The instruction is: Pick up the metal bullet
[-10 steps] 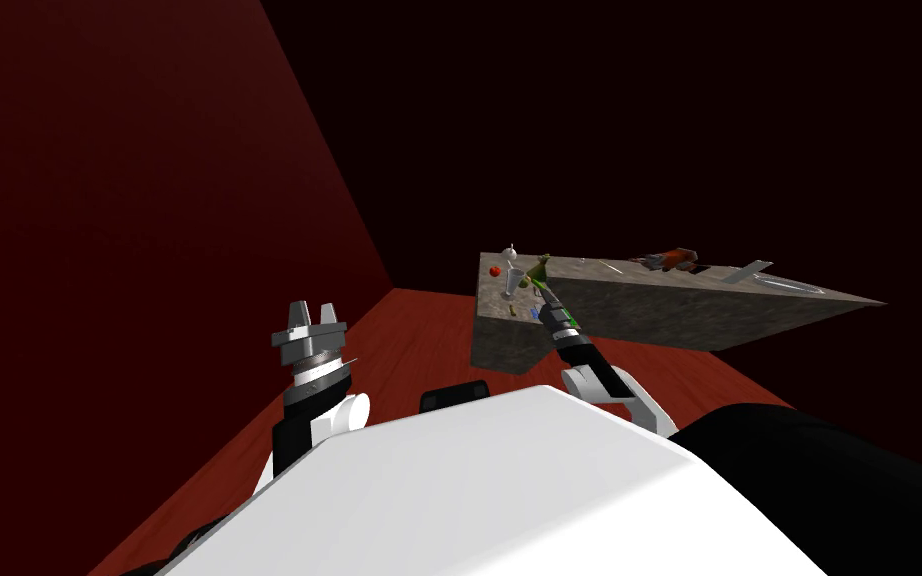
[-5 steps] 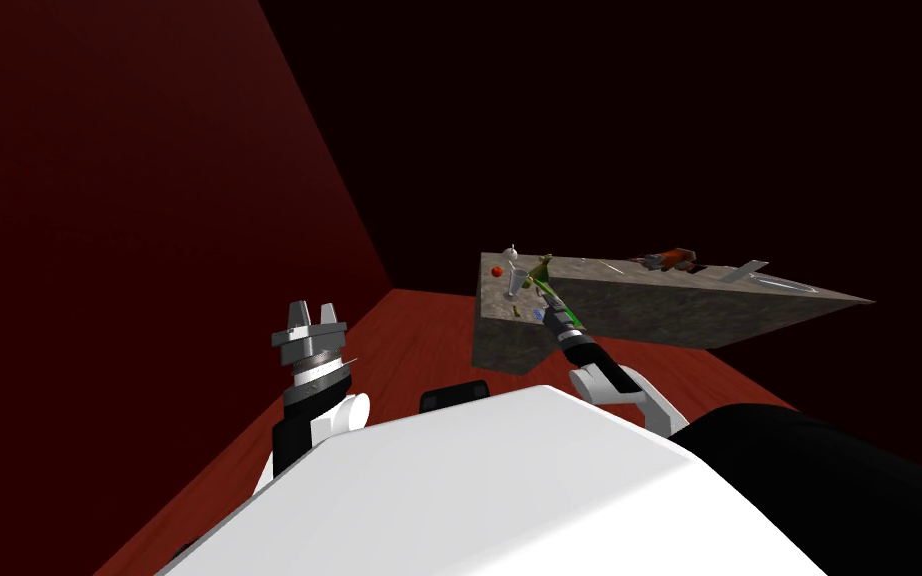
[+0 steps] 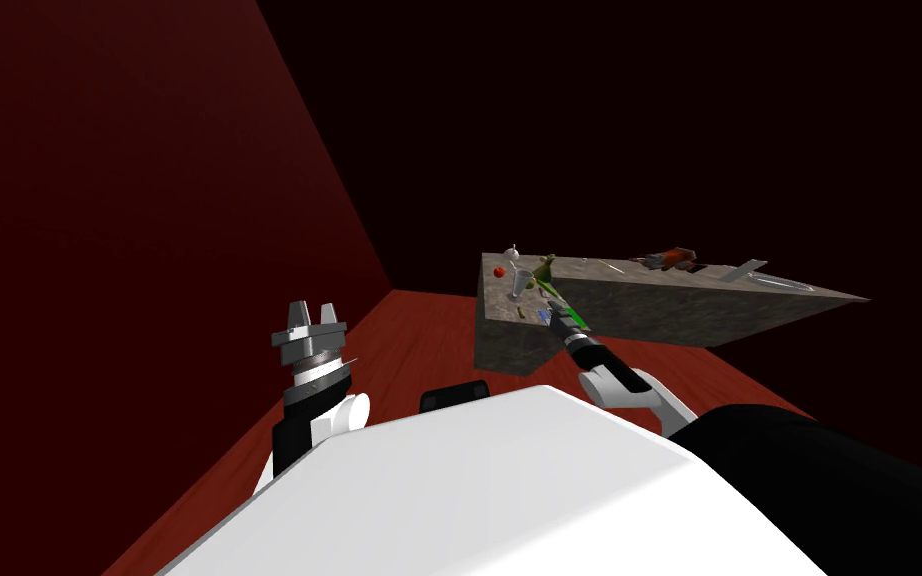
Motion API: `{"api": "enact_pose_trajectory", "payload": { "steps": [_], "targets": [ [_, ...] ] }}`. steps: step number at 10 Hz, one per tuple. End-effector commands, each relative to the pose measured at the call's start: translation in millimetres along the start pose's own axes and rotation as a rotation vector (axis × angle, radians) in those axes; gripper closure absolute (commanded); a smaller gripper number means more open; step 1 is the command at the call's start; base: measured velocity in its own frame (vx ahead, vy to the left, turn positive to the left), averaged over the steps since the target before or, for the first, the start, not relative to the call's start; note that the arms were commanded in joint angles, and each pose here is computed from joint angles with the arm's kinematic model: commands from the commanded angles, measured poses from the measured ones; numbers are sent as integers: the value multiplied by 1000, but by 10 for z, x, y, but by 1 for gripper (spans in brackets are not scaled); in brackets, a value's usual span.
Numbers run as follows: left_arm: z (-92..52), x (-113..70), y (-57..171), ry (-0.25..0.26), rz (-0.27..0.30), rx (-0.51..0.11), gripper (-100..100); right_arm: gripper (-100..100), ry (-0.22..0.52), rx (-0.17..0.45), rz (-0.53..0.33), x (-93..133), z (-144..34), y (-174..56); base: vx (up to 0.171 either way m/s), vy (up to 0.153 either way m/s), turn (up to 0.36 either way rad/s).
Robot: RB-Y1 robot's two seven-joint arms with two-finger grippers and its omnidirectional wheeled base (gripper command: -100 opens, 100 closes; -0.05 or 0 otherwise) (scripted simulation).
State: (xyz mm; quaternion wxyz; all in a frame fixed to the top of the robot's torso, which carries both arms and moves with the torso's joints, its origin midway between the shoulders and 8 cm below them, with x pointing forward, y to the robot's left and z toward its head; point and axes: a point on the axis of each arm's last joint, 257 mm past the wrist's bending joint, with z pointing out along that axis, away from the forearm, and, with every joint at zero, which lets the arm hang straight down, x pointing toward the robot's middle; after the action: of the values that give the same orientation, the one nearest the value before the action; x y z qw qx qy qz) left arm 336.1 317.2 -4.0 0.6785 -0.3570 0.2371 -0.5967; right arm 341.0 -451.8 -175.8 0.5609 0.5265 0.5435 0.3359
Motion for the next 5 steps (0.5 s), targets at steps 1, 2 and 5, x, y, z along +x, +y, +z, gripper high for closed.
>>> {"api": "enact_pose_trajectory", "payload": {
  "steps": [1,2,5],
  "targets": [
    [0,0,0,0,0,0,0,-100,-10,55,14,-77,-7,-136,41,57,-31],
    [0,0,0,0,0,0,0,-100,-25,102,44,-218,-39,-264,71,75,-39],
    [0,0,0,0,0,0,0,-100,-54,218,80,-386,-112,-565,74,67,-27]
  ]
}}
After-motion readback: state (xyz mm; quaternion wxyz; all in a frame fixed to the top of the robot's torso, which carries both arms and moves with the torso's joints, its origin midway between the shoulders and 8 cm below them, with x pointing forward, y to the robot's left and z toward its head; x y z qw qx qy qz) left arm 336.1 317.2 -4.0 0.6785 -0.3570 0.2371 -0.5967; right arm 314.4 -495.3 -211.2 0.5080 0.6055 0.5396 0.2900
